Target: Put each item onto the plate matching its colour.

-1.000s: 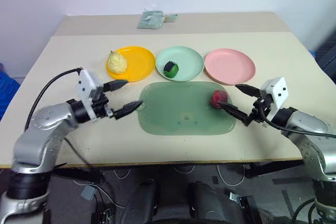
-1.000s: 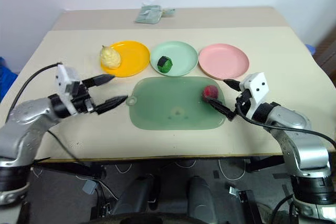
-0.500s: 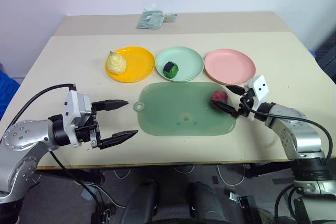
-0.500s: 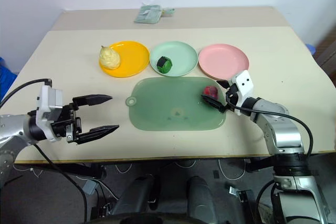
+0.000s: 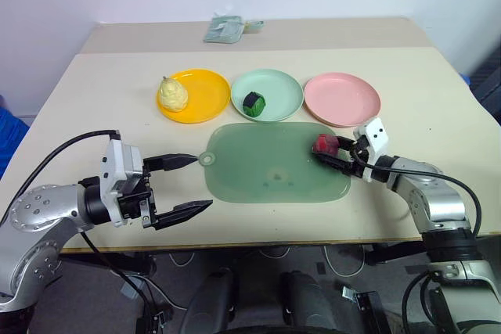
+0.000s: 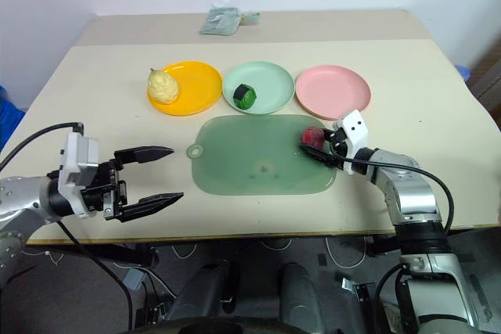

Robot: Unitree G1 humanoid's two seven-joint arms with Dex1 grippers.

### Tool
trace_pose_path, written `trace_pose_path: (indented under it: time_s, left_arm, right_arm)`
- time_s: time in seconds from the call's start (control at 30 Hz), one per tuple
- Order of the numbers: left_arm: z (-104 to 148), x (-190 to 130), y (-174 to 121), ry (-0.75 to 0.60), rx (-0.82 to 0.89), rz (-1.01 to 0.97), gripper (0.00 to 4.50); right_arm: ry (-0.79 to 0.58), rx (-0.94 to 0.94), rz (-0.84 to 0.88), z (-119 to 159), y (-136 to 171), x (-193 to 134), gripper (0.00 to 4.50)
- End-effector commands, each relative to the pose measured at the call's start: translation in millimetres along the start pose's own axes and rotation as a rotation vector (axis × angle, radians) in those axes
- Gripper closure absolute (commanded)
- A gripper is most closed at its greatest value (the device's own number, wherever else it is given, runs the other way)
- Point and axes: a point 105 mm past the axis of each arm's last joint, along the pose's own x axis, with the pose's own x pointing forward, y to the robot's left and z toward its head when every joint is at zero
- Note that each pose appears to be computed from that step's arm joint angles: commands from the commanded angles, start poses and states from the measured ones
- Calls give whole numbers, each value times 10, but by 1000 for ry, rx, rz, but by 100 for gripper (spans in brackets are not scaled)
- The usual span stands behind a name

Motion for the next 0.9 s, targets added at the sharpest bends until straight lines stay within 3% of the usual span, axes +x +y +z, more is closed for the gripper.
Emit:
trace_pose_path:
  time_s: [0.03, 0.27, 0.4, 0.6, 0.73, 0.9]
  left_arm:
    - [55, 36, -14, -11, 35, -3, 0]
    - [32, 90, 86, -20, 13, 85, 0]
    - [70, 184, 239, -49, 11, 214, 0]
    - [206, 324, 436, -95, 15, 378, 0]
    - [252, 395, 468, -116, -41, 391, 0]
    - [232, 422, 294, -93, -72, 302, 0]
  right_arm:
    - [-83, -49, 4, 284, 54, -21, 222]
    - [-212, -72, -18, 748, -11, -35, 222]
    - [-231, -98, -171, 942, -482, 83, 222]
    - [-220, -23, -404, 857, -1024, 362, 222]
    - [-169, -9, -491, 735, -1096, 441, 222]
    - [-126, 23, -541, 656, -1084, 538, 222]
